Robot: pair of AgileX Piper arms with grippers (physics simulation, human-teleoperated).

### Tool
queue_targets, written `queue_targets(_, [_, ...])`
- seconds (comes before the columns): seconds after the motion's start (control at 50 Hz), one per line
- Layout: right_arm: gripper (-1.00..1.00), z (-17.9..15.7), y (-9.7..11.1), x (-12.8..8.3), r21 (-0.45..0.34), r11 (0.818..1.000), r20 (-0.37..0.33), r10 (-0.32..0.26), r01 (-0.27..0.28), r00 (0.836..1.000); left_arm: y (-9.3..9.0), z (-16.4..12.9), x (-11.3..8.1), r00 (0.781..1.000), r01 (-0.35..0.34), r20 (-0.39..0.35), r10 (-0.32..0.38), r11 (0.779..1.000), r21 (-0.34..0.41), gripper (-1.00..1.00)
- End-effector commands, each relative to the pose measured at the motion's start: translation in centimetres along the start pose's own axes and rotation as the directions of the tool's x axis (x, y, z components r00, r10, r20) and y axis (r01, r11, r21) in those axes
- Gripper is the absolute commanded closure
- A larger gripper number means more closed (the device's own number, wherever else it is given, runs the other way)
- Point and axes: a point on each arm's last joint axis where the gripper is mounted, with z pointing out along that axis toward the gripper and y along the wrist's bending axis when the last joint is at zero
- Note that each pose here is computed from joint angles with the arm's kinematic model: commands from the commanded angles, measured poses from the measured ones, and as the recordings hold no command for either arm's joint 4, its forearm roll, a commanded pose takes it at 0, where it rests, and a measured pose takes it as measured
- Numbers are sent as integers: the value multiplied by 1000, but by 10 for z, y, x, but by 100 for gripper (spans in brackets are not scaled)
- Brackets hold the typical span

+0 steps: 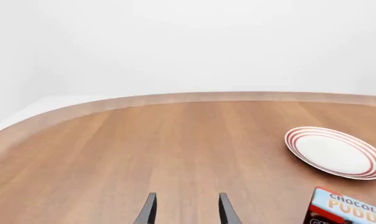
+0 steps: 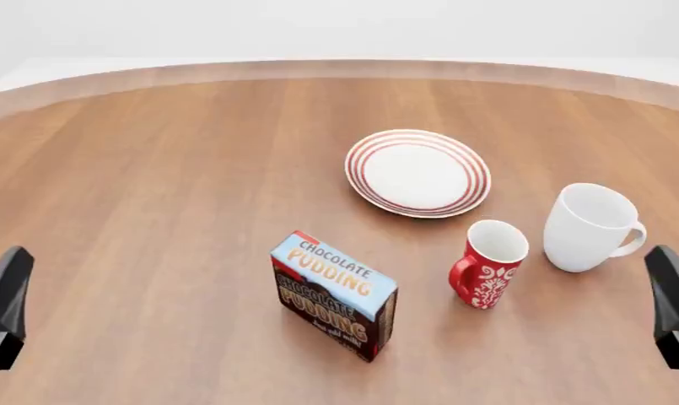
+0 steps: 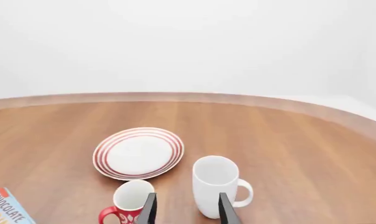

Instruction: Put the chocolate pudding to the right of the plate.

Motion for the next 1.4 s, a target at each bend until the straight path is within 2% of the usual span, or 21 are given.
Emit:
queue_targets(0.02, [-100,1,1,-2,-13,1000,-1,22,-22,1000,0,0,0,1000,0,0,0,1000,0,-100])
queue_targets(0.24, [-100,1,2,-12,-37,999,1,39,-39,999,0,0,0,1000,0,0,0,1000,0,-100])
queue_targets(0.34, [-100,3,5,-19,-84,995,-17,50,-52,999,0,0,0,1000,0,0,0,1000,0,-100])
queue_targets(0.44, [-100,12,10,-31,-151,988,-33,26,-31,999,0,0,0,1000,0,0,0,1000,0,-100])
queue_targets(0.46, [-100,15,13,-41,-180,984,-34,13,-19,999,0,0,0,1000,0,0,0,1000,0,-100])
queue_targets(0.5, [-100,16,14,-46,-191,981,-32,8,-14,999,0,0,0,1000,0,0,0,1000,0,-100])
queue_targets(0.54, [-100,21,16,-68,-218,976,-34,-7,-1,999,0,0,0,1000,0,0,0,1000,0,-100])
queue_targets(0.62, [-100,28,23,-87,-277,960,-37,-51,38,998,0,0,0,1000,0,0,0,1000,0,-100])
queue_targets(0.76, [-100,37,32,-113,-353,933,-26,-80,66,996,0,0,0,1000,0,0,0,1000,0,-100])
queue_targets(0.8, [-100,45,36,-116,-365,929,-52,-84,60,995,0,0,0,1000,0,0,0,1000,0,-100])
queue_targets(0.9, [-100,67,52,-123,-427,902,-113,-121,62,986,0,0,0,1000,0,0,0,1000,0,-100])
queue_targets(0.94, [-100,76,64,-133,-472,881,-140,-124,44,982,0,0,0,1000,0,0,0,1000,0,-100])
queue_targets(0.96, [-100,81,68,-143,-484,874,-147,-124,38,981,0,0,0,1000,0,0,0,1000,0,-100])
queue_targets(0.98, [-100,84,72,-144,-493,870,-161,-121,27,980,0,0,0,1000,0,0,0,1000,0,-100])
queue_targets(1.02, [-100,93,80,-152,-517,856,-172,-141,33,975,0,0,0,1000,0,0,0,1000,0,-100])
queue_targets(1.08, [-100,98,87,-166,-533,845,-175,-137,23,975,0,0,0,1000,0,0,0,1000,0,-100])
queue_targets(1.12, [-100,102,93,-168,-553,833,-176,-143,23,974,0,0,0,1000,0,0,0,1000,0,-100])
queue_targets(1.22, [-100,113,101,-173,-560,828,-190,-165,31,968,0,0,0,1000,0,0,0,1000,0,-100])
queue_targets(1.4, [-100,124,117,-178,-582,813,-250,-158,-18,955,0,0,0,1000,0,0,0,1000,0,-100])
